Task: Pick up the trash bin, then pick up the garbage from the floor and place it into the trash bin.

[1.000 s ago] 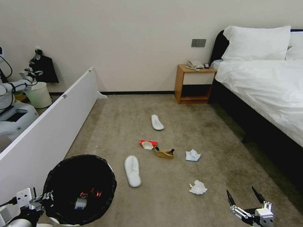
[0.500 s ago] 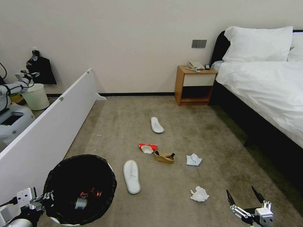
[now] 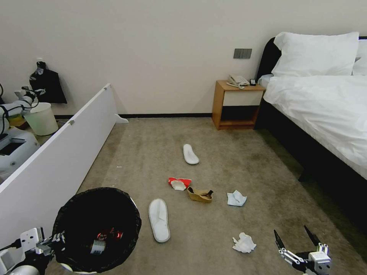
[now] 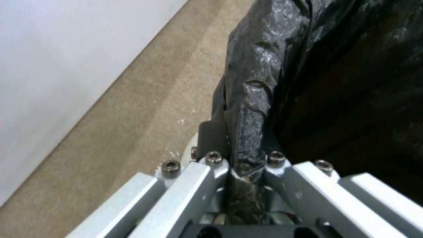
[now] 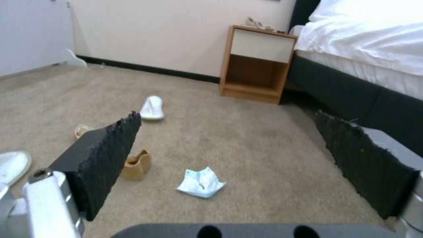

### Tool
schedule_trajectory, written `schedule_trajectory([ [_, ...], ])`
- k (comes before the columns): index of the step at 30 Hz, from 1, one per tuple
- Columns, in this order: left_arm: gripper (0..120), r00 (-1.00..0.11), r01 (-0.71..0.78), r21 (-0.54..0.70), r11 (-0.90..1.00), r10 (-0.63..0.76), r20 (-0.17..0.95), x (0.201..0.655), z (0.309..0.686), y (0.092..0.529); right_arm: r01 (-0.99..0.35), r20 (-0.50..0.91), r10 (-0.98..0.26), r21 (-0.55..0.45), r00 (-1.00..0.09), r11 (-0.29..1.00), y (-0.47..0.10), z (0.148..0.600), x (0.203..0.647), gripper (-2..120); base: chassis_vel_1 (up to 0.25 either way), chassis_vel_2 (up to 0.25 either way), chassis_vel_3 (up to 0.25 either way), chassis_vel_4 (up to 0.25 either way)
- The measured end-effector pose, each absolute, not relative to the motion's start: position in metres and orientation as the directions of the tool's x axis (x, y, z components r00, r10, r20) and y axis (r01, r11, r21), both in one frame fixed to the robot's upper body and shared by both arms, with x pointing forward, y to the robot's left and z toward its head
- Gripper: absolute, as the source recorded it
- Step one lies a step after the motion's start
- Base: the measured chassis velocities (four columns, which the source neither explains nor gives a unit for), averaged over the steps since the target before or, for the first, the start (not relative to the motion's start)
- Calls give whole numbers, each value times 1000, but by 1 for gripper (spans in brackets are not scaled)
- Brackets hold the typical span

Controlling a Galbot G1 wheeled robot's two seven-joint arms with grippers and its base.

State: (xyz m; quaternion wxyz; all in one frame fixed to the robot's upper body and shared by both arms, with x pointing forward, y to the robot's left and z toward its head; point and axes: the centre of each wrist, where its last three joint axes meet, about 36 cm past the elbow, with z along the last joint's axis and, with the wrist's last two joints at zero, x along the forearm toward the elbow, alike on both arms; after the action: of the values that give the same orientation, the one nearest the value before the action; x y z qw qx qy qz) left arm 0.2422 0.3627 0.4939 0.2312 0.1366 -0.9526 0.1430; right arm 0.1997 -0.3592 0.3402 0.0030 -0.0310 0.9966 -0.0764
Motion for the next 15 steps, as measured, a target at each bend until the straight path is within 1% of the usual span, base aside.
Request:
schedule_trajectory([
  [15, 2, -856, -327, -211, 921, -194, 479, 243, 494, 363, -59, -2, -60, -158, -998, 986, -359, 339, 202, 100, -69, 71, 81, -70],
])
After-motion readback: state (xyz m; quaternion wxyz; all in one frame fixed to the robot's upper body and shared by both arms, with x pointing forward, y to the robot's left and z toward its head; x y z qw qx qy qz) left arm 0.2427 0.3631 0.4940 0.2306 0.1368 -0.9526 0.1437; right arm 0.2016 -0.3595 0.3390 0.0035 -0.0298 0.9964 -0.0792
